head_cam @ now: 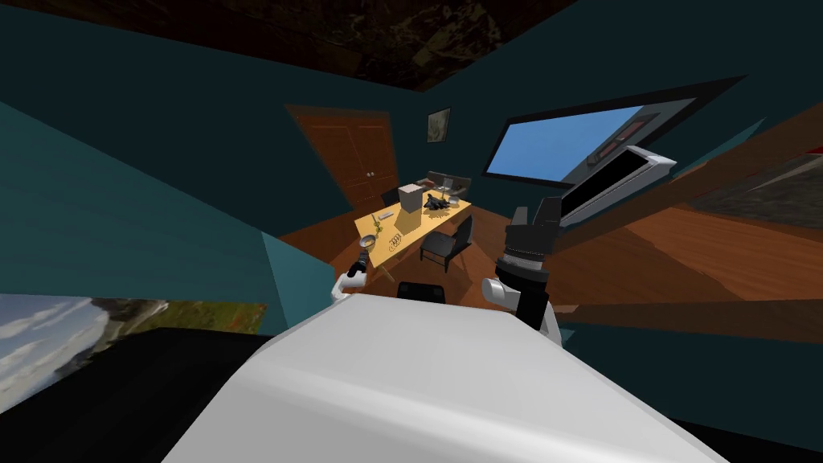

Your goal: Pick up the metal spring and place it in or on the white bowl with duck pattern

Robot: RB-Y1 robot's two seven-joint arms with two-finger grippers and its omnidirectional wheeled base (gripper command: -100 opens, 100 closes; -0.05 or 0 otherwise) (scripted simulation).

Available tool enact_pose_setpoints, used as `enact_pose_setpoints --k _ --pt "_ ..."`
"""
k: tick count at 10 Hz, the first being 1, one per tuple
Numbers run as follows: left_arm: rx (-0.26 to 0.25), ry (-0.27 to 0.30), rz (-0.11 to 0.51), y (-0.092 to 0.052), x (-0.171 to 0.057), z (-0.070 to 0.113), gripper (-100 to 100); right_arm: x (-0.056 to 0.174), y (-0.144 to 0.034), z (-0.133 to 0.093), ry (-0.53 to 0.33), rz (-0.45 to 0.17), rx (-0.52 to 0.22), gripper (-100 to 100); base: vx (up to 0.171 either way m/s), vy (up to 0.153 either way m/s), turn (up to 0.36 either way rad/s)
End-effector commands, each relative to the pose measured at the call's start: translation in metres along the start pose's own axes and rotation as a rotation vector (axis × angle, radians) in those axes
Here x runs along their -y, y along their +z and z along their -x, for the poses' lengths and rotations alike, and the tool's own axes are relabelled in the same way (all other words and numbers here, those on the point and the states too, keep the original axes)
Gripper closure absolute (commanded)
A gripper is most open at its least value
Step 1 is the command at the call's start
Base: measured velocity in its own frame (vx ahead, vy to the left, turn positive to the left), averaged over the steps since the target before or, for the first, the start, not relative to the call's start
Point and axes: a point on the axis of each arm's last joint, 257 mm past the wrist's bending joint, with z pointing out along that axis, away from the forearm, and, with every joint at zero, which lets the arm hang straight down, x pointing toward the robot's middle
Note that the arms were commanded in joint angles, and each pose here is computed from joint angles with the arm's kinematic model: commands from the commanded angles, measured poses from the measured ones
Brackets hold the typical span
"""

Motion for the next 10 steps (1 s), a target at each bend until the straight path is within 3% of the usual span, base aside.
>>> enact_pose_setpoints --k 1,5,10 --pt "-0.012 -0.041 0.048 0.005 -0.015 -0.009 -100 0.000 0.000 0.000 0.000 0.000 0.000 0 0.157 -0.192 -0.008" --pt "-0.049 -0.135 0.135 0.014 -0.039 -0.036 -100 0.000 0.000 0.000 0.000 0.000 0.000 0 0.190 -0.143 -0.013" --pt "-0.097 -0.228 0.236 0.014 -0.071 -0.074 -100 0.000 0.000 0.000 0.000 0.000 0.000 0 0.220 -0.062 -0.024"
